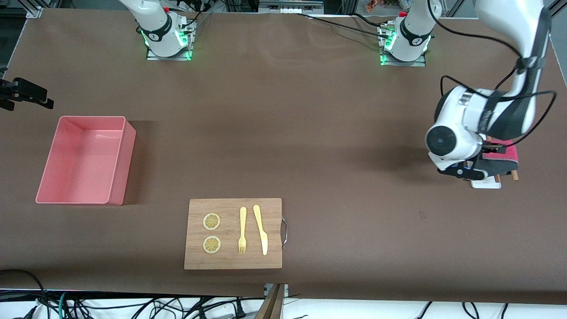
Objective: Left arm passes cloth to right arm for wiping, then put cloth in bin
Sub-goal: 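Lower the left gripper onto the grey-pink cloth and grasp it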
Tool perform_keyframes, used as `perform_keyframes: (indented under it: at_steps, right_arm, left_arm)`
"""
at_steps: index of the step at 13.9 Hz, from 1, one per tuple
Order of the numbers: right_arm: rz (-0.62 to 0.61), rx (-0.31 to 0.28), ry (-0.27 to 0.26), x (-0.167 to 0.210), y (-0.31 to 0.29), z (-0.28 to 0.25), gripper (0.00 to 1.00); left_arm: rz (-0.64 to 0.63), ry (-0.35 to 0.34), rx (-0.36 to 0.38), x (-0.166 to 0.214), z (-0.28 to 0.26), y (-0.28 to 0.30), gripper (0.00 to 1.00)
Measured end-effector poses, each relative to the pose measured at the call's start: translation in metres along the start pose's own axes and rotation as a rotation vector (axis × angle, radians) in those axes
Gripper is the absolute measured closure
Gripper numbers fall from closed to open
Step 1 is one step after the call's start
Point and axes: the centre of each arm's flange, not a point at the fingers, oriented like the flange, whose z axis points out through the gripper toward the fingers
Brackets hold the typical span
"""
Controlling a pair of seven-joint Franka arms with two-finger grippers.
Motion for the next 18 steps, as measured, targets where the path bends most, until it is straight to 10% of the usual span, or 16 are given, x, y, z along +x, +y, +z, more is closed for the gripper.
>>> perform_keyframes:
  at_steps: [6, 11, 18]
  right_arm:
    - [0.000, 0.000, 0.000, 0.000, 0.000, 0.000, 0.00]
    - [0.000, 0.000, 0.000, 0.000, 0.000, 0.000, 0.00]
    - [0.000, 0.000, 0.000, 0.000, 0.000, 0.000, 0.00]
  left_arm:
    - [-0.054, 0.028, 0.224, -0.015, 0.060, 0.047, 0.00]
    - [-0.071, 0.023, 0.230, -0.007, 0.104, 0.048, 0.00]
    - [-0.059, 0.049, 0.278, -0.005, 0.110, 0.038, 0.31]
